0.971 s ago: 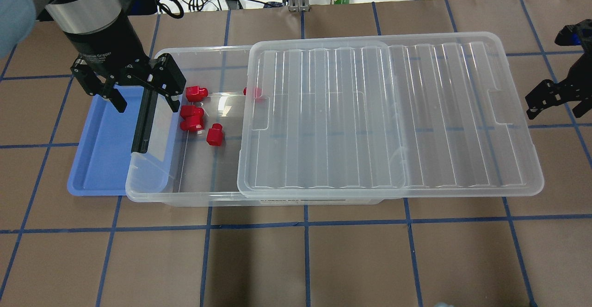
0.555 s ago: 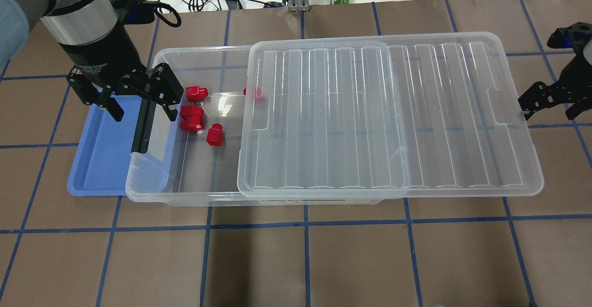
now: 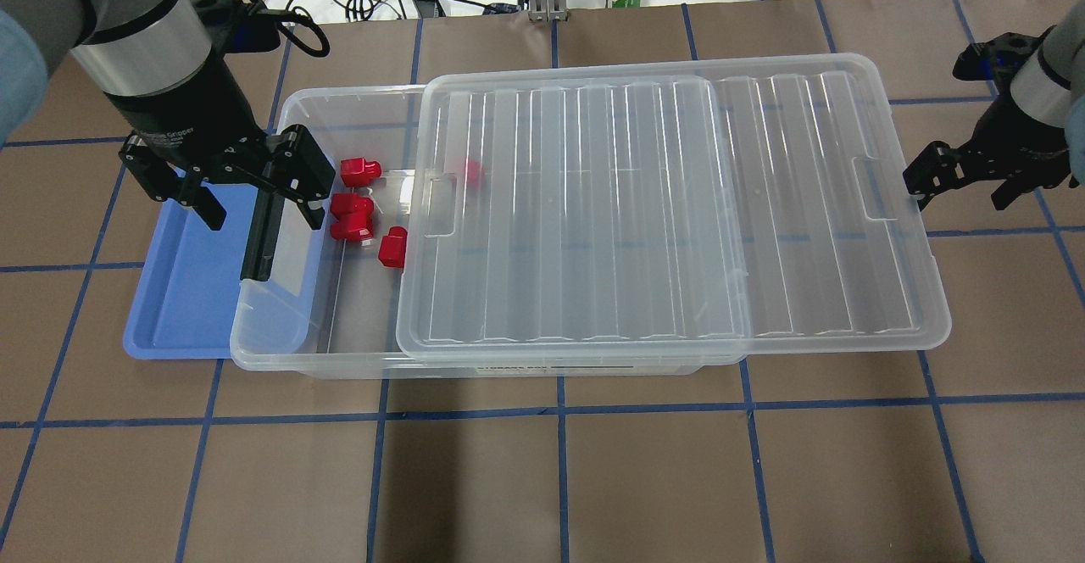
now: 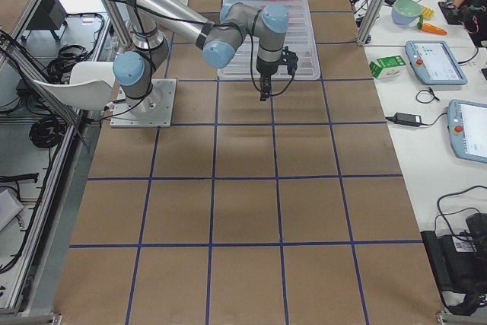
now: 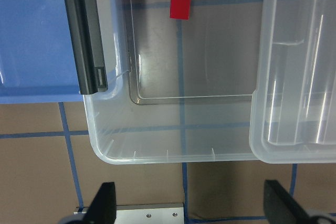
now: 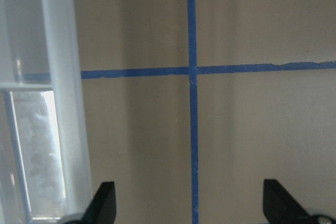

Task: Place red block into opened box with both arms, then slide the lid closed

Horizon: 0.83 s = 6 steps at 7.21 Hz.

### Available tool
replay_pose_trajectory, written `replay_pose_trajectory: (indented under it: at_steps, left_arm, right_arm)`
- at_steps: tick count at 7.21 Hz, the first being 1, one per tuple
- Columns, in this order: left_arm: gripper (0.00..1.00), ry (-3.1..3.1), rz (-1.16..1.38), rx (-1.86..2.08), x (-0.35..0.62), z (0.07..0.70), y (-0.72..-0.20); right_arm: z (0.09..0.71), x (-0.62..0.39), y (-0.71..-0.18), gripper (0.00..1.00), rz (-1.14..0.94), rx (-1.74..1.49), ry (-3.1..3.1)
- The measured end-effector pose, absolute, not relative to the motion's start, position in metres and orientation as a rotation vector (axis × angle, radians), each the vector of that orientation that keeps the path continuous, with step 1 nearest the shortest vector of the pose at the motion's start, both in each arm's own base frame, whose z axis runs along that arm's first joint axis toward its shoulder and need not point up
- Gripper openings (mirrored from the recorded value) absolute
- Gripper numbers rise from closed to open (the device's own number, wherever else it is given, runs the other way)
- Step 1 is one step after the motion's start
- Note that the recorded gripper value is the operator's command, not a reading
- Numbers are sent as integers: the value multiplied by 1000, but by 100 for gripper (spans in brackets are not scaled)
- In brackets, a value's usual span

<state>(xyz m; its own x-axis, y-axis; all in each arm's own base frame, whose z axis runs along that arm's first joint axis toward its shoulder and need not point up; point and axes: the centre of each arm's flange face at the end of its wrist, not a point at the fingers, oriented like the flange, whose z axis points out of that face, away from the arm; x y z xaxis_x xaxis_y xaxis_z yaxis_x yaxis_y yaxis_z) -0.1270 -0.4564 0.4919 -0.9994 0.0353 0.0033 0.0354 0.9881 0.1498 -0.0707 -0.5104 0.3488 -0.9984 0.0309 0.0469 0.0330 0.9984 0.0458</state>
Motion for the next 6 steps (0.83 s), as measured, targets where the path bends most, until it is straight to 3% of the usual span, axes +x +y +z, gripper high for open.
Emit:
replay_pose_trajectory:
  at_steps: [6]
  left_arm:
    - [100,-3144,-161,-43,-122,488,-446]
  right_arm:
    - [353,39,-521,100,40,-163,-3069]
